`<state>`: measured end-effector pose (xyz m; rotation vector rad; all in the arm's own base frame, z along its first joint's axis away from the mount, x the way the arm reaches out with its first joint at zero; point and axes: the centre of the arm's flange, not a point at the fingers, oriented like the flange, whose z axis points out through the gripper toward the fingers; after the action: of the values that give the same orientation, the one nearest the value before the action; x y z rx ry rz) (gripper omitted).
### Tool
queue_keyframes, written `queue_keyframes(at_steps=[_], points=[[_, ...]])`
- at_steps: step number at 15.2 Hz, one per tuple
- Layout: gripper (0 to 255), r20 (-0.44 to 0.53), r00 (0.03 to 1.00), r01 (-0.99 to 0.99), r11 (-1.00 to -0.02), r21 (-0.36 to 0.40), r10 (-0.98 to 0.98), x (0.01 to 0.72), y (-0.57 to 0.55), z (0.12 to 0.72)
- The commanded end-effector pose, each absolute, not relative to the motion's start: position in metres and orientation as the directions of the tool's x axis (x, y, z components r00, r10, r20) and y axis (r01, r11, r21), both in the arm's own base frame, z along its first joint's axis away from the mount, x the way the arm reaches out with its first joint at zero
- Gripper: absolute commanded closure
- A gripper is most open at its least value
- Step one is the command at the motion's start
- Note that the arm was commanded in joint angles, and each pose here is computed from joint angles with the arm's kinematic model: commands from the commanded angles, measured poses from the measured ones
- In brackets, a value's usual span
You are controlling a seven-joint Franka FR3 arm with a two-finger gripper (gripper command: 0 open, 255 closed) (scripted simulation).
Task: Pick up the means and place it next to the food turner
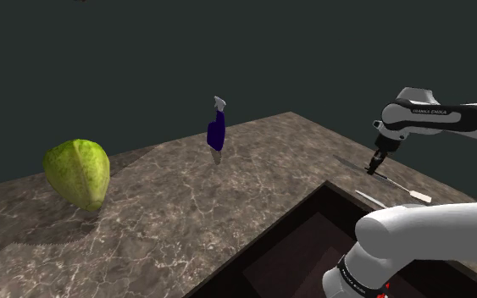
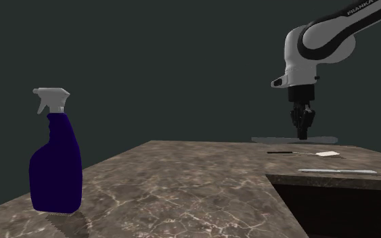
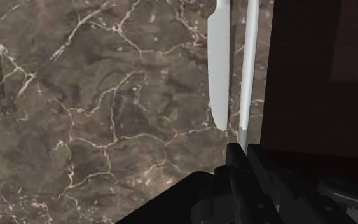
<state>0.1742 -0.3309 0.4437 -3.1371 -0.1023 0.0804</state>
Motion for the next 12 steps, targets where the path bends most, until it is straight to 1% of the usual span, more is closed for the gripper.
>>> queue_keyframes(at_steps=[1,12], points=[[255,-0.052,0.996,0.066,-0.998,-0.003,0.066,0.160,-0.352,0.445],[255,-0.052,0.996,0.066,-0.998,-0.003,0.066,0.084,-0.476,0.443]])
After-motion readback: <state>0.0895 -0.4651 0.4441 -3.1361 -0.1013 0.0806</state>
